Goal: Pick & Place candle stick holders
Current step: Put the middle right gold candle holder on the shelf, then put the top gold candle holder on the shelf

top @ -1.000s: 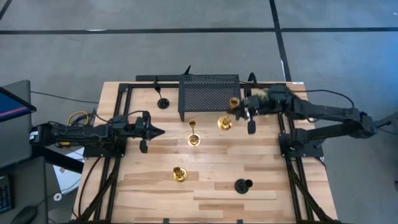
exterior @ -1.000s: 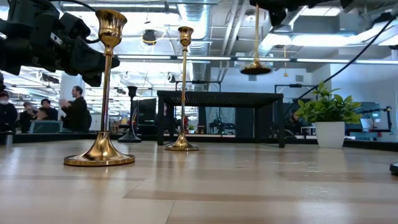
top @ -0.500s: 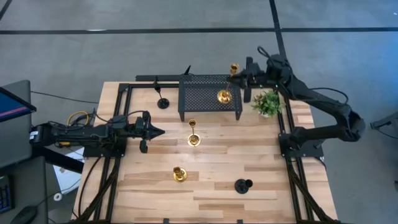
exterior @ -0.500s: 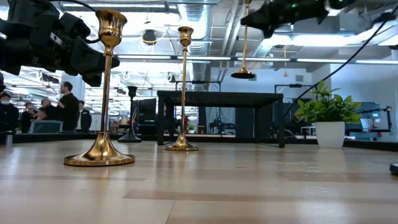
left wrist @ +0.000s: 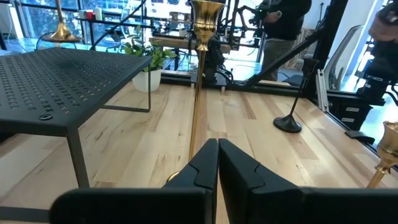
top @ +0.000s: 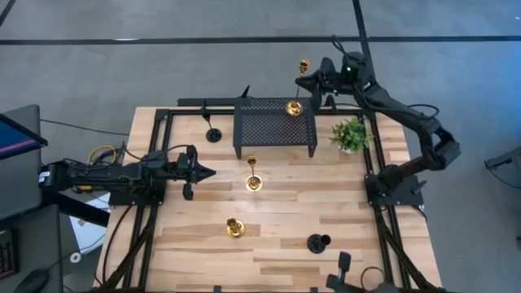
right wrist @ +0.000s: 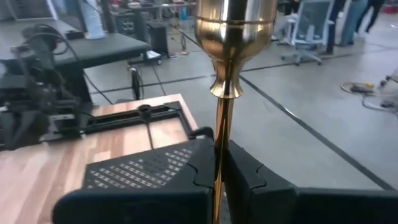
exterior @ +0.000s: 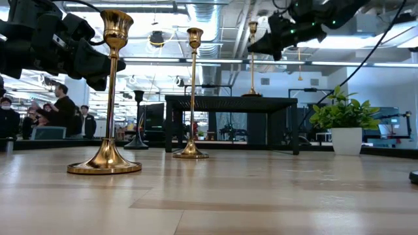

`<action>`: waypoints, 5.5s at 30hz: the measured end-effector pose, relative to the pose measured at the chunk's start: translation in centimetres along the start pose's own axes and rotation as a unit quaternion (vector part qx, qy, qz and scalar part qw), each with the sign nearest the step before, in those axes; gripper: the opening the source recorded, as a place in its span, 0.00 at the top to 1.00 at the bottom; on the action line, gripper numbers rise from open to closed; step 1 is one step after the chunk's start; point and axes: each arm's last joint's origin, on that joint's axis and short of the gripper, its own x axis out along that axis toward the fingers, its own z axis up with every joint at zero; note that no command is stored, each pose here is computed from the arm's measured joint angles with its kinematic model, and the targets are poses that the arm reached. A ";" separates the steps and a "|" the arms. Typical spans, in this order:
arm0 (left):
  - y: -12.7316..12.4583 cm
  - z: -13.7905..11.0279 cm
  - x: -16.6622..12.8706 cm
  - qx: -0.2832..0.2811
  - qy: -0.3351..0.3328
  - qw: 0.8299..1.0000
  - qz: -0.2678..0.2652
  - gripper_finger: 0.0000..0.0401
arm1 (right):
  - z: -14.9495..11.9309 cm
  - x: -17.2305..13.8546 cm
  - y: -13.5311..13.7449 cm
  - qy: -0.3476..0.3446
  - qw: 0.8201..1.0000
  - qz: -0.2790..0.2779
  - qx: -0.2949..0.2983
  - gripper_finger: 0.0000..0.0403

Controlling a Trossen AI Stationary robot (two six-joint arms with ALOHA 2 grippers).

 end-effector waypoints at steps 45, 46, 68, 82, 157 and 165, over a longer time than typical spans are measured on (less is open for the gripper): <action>0.0 0.0 0.0 0.000 0.000 1.000 0.000 0.97 | -1.2 -1.0 -2.3 0.031 0.998 -0.051 0.021 1.00; 0.0 0.0 0.0 0.000 0.000 1.000 0.000 0.97 | -1.2 -0.9 -2.2 0.031 0.998 -0.050 0.021 1.00; 0.0 0.0 0.0 0.000 0.000 1.000 0.000 0.97 | -1.9 1.5 -1.9 0.019 0.998 -0.050 -0.011 1.00; 0.0 -0.4 0.2 -0.002 0.016 1.000 0.001 0.97 | -2.0 1.1 -2.1 0.032 0.998 -0.053 -0.002 1.00; 0.0 -0.3 0.2 -0.002 0.016 1.000 0.001 0.97 | 1.0 -14.1 10.5 0.185 0.982 0.027 0.031 0.99; 0.0 -0.3 0.2 -0.002 0.016 1.000 0.001 0.97 | 1.2 -15.1 13.1 0.156 0.984 0.077 -0.020 1.00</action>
